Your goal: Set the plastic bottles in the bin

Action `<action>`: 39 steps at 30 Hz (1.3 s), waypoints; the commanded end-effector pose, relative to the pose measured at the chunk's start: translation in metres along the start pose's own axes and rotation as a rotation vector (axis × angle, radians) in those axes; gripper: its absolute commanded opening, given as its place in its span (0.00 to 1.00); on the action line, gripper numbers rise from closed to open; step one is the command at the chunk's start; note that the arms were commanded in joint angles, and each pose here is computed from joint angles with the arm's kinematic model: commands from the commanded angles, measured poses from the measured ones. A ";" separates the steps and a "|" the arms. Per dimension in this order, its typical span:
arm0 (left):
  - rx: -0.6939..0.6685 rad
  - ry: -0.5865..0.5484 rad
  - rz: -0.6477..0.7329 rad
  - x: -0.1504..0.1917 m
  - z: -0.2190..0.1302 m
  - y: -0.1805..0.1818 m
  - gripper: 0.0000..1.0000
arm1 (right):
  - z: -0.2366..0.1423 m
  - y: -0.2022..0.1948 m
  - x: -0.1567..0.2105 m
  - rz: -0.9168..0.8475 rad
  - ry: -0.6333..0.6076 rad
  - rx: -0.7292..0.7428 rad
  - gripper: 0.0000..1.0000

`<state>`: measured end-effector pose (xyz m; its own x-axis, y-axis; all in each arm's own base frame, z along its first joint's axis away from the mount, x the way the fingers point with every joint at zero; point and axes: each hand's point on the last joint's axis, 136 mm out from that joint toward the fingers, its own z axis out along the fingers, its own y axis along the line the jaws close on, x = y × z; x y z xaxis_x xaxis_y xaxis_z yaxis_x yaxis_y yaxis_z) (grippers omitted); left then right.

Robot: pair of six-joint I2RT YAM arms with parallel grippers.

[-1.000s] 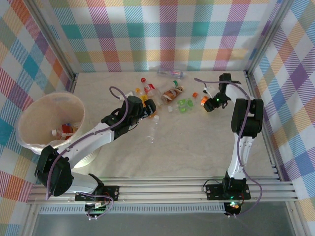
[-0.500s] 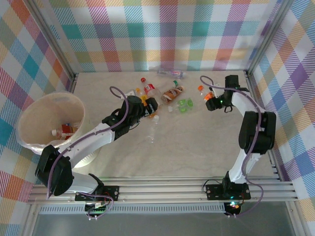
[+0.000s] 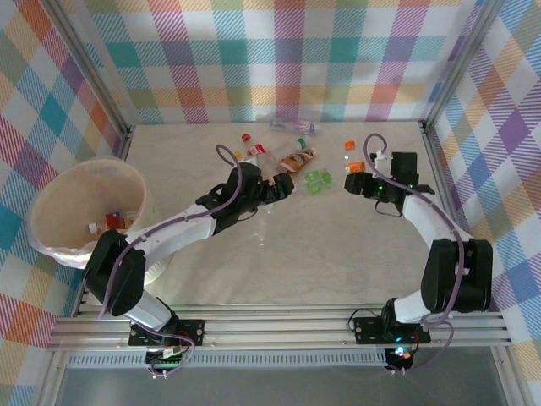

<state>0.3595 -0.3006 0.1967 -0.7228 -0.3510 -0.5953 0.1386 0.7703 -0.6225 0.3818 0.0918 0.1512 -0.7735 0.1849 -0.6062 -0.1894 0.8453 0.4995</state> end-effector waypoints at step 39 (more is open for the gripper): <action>0.406 0.059 0.008 0.002 0.008 -0.118 0.78 | -0.047 0.198 0.064 -0.205 0.023 -0.725 0.36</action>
<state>0.3432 -0.3859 0.2519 -0.7618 -0.2883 -0.5802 0.3766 0.5317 -0.7586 0.2736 0.2426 0.2204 -0.7624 0.0588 -0.6444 -0.5820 0.3730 0.7226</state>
